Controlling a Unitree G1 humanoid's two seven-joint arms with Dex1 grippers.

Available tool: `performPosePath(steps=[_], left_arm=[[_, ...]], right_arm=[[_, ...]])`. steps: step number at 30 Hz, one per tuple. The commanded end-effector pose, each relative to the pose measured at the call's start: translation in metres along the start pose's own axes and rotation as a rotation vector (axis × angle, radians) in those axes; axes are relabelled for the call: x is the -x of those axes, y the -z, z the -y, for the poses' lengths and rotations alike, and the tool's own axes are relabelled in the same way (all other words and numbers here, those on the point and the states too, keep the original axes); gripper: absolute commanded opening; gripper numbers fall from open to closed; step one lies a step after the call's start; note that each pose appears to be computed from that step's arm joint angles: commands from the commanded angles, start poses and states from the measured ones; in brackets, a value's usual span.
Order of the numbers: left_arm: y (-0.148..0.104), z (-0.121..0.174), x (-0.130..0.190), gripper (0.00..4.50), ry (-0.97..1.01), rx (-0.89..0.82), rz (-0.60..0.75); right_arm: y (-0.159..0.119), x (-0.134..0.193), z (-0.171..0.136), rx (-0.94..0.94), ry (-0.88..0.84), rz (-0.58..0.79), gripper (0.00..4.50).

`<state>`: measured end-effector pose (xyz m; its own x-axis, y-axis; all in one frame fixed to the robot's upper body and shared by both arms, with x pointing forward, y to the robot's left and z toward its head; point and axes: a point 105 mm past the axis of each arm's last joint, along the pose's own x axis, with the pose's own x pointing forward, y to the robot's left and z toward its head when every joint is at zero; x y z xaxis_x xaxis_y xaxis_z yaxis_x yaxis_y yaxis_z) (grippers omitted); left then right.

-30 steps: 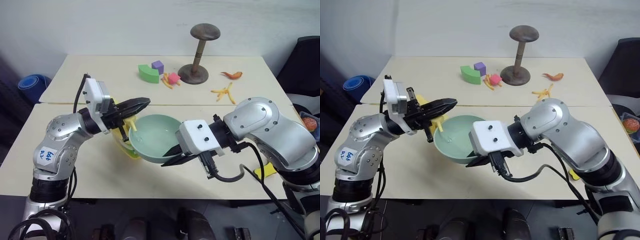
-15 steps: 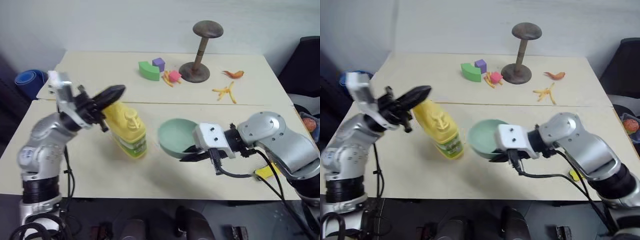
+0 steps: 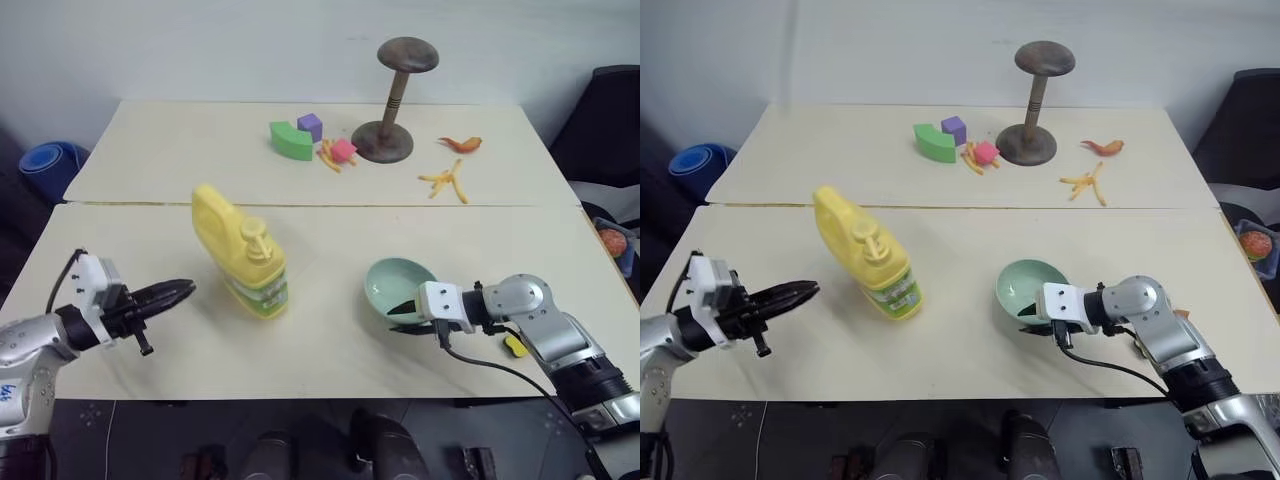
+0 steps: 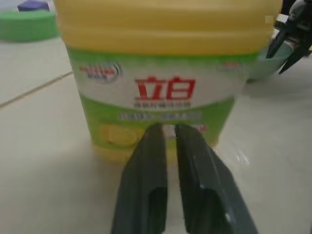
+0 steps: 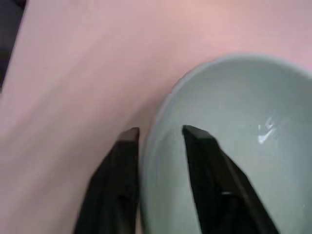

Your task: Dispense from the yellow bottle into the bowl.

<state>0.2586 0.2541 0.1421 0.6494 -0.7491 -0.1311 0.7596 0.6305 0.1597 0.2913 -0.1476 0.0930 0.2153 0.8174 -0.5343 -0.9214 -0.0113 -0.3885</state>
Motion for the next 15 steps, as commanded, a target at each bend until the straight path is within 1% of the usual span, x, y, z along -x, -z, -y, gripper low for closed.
performPosePath(steps=[1, 3, 4, 6, 7, 8, 11, 13, 15], left_arm=[[0.005, 0.005, 0.008, 1.54, -0.019, -0.088, -0.044], [0.025, 0.013, 0.018, 2.13, -0.021, -0.093, -0.099], [0.035, 0.017, 0.023, 2.47, -0.017, -0.097, -0.13], [0.05, 0.025, 0.031, 3.12, -0.014, -0.087, -0.174], [0.056, 0.029, 0.034, 3.49, -0.01, -0.086, -0.188], [0.061, 0.032, 0.037, 3.75, -0.003, -0.086, -0.193], [0.081, 0.036, 0.046, 3.75, -0.043, -0.035, -0.264], [0.078, 0.038, 0.043, 3.75, -0.061, -0.052, -0.225], [0.081, 0.038, 0.041, 3.75, -0.06, -0.081, -0.253]], right_arm=[[-0.026, 0.023, -0.002, 0.079, 0.114, 0.165, 2.6], [-0.027, 0.037, -0.016, 0.034, 0.181, 0.222, 3.31], [-0.024, 0.045, -0.019, 0.01, 0.253, 0.236, 3.69], [-0.02, 0.059, -0.03, -0.038, 0.334, 0.28, 4.36], [-0.02, 0.066, -0.035, -0.051, 0.362, 0.313, 4.5], [-0.018, 0.07, -0.046, -0.115, 0.315, 0.333, 4.5], [0.005, 0.091, -0.071, -0.252, 0.29, 0.275, 4.5], [0.015, 0.099, -0.074, -0.246, 0.32, 0.238, 4.5], [0.023, 0.105, -0.071, -0.195, 0.383, 0.212, 4.5]])
